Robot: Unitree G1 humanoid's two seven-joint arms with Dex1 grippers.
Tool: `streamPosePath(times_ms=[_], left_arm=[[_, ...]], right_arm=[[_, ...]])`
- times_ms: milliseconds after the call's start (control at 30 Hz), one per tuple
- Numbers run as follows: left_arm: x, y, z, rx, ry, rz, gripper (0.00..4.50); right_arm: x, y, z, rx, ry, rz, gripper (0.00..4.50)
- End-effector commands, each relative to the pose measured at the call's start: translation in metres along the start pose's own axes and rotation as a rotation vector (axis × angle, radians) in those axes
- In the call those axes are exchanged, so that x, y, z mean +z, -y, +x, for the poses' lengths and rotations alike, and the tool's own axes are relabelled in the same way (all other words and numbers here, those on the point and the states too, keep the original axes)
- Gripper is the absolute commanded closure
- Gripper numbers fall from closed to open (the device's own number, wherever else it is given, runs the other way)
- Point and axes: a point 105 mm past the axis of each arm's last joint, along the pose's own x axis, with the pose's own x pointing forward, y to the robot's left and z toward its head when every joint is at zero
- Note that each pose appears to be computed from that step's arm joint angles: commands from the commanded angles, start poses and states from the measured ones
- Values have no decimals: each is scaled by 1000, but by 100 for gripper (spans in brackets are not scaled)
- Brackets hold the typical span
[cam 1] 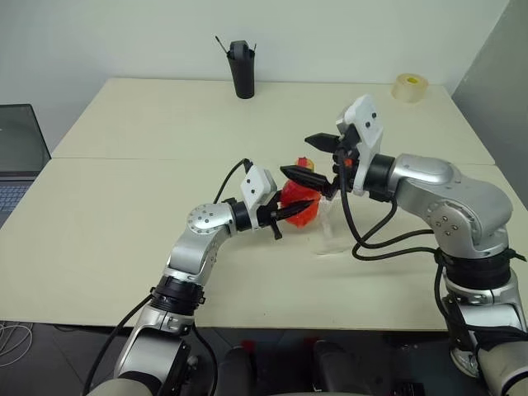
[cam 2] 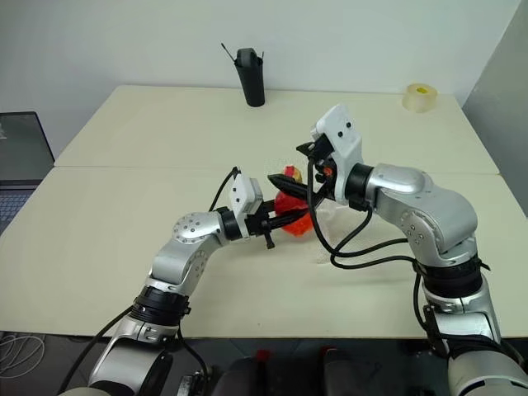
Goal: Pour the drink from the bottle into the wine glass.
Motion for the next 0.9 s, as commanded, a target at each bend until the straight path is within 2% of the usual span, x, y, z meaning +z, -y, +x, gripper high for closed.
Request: streamPosePath(times_ms=[33,233,400,533,633,900], left_arm=[[18,3,1,-9,58,53,371],[17,2,1,-9,53,52,371],[17,1,2,-17,49,54,373],[17,0,4,-24,48,56,373],[18,-1,4,-25,48,59,373],[17,0,2,-17,45,64,373]], right_arm=[[7,13,-15,-63,17,-34,0],[-7,22,-54,-99,-57,-34,0],[-15,12,-78,-44,-104,-12,0],[-15,-12,-74,75,-106,-4,0],[-5,-29,-60,141,-58,-12,0],[14,-26,-32,74,28,-14,0]])
